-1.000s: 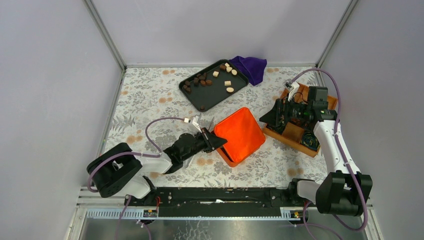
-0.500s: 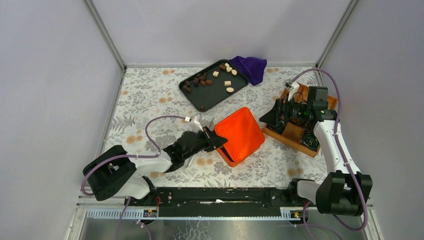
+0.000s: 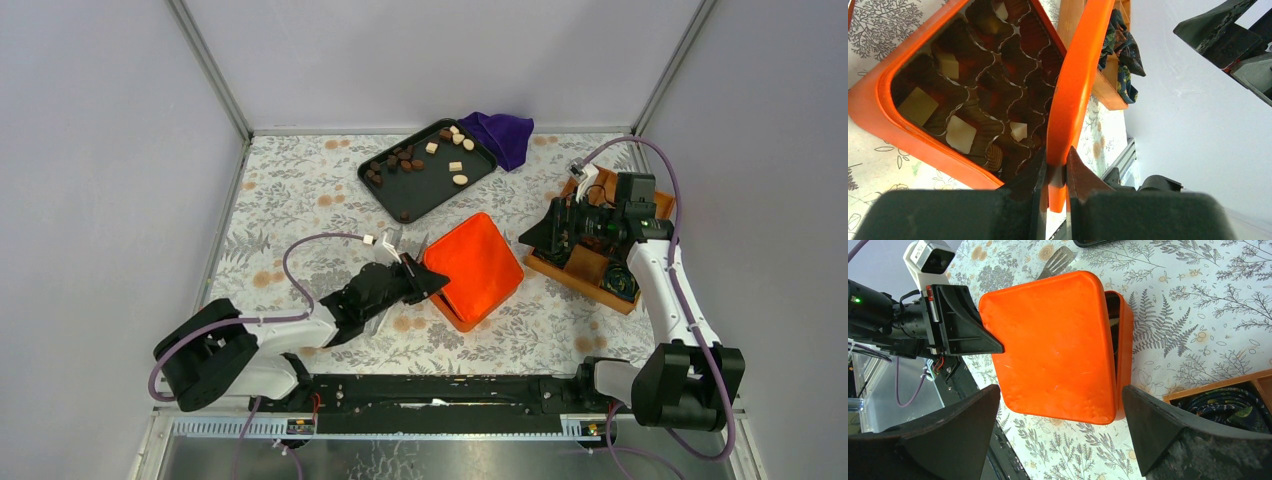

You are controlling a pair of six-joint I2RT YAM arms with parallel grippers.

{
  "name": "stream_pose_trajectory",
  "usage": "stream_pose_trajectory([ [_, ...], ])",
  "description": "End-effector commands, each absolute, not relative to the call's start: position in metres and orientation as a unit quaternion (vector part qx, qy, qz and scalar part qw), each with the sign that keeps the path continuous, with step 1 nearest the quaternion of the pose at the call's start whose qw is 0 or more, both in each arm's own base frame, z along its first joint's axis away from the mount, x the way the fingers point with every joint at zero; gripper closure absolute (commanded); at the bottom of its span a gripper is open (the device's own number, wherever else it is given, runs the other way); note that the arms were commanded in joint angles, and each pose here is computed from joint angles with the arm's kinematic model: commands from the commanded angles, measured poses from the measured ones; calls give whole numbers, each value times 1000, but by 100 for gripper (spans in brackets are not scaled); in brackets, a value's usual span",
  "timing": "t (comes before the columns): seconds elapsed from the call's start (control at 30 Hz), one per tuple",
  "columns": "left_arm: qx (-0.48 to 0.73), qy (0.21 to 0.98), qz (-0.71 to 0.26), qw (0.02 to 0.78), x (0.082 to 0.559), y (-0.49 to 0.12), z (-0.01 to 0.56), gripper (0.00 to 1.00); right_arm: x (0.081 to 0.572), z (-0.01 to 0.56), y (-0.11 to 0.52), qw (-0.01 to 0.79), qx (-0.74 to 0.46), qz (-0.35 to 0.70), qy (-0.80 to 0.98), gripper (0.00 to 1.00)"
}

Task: Pack the chocolate
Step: Close the box lid on the packing box.

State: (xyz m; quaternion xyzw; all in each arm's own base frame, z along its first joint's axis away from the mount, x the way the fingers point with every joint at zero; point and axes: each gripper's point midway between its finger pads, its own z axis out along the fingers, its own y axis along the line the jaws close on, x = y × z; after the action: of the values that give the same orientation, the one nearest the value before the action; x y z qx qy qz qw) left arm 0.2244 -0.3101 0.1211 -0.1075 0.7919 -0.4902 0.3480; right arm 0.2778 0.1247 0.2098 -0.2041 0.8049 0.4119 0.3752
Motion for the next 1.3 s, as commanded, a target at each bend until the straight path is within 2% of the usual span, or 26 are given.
stream_pose_trajectory([
  [0.0,-123,793,-474,363,229,-300,116,100,280,210,126,376,-207,416,802,0],
  [0.67,-162,797,-457,360,230,-275,98,100,282,188,127,373,-224,380,816,0],
  [0.97,-185,793,-454,361,234,-257,88,100,273,166,156,362,-298,343,814,1],
  [1.07,-186,795,-451,359,235,-254,86,97,263,157,170,358,-339,339,801,6],
  [1.27,-194,799,-443,357,237,-246,78,92,252,137,190,358,-402,314,782,27],
])
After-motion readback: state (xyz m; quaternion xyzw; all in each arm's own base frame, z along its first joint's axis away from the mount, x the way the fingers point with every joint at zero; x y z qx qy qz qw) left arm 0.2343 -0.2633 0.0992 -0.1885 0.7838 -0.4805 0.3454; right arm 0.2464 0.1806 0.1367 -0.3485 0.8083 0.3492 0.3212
